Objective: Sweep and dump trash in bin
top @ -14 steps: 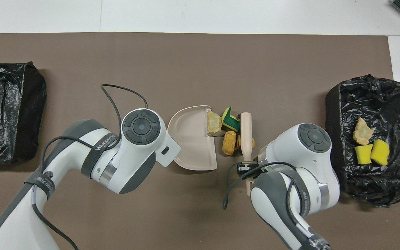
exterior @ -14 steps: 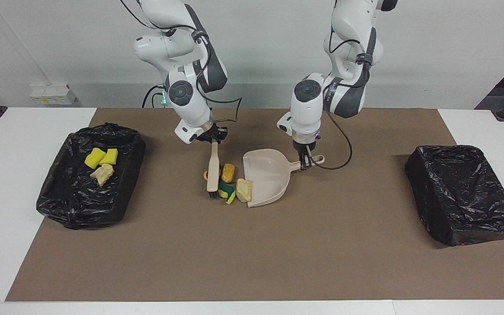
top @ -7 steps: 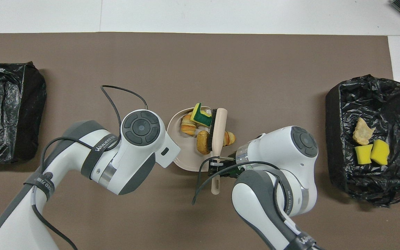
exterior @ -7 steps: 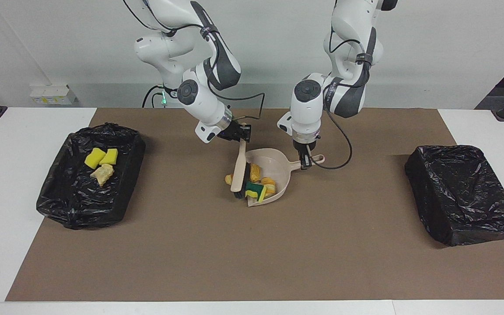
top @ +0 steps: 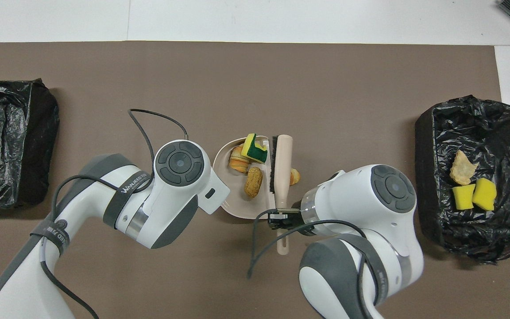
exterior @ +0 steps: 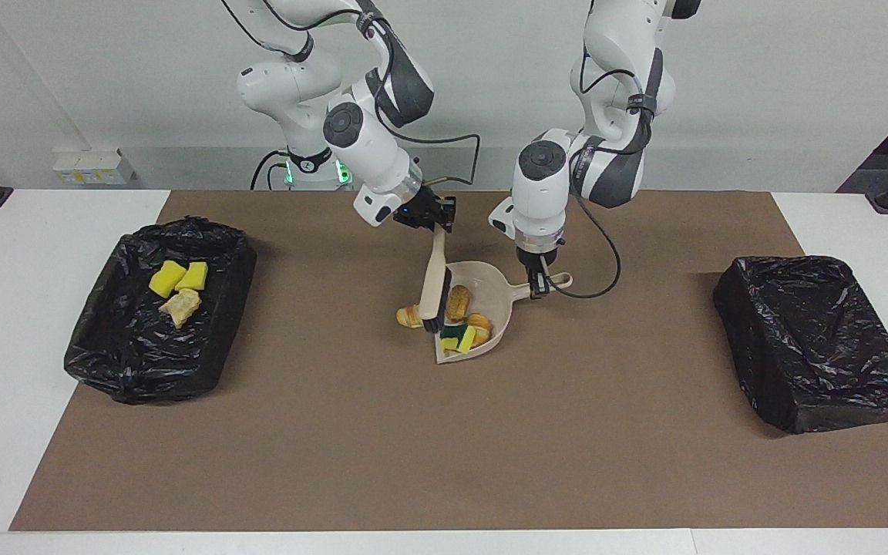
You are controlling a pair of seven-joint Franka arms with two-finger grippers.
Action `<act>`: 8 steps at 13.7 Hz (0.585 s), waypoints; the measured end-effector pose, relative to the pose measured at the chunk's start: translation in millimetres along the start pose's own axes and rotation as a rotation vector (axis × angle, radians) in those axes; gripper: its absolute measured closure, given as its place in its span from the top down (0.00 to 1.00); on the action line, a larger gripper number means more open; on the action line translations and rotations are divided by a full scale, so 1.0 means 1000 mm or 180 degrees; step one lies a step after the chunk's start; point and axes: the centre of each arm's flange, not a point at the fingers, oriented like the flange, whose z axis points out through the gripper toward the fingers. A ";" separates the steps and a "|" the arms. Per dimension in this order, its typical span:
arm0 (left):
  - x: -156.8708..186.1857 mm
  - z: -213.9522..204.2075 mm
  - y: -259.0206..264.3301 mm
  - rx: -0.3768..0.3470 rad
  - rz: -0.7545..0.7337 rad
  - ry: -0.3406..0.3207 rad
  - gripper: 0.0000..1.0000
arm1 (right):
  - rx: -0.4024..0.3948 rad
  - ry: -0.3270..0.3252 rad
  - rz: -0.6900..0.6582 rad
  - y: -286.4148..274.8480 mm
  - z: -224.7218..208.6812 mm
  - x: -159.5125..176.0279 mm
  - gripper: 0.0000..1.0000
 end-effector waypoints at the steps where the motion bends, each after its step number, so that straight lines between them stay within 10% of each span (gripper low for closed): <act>1: 0.000 0.000 0.000 0.0000 0.0000 0.0000 0.31 | -0.0412 0.0011 -0.0100 0.023 -0.007 0.002 0.26; 4: 0.000 0.000 0.000 -0.0001 0.0001 0.0000 0.31 | -0.1144 -0.0179 -0.0188 0.072 0.013 0.012 0.26; 8: -0.001 0.003 0.005 -0.0024 0.0009 -0.0015 0.31 | -0.1026 -0.0269 -0.0338 0.040 0.065 0.012 0.26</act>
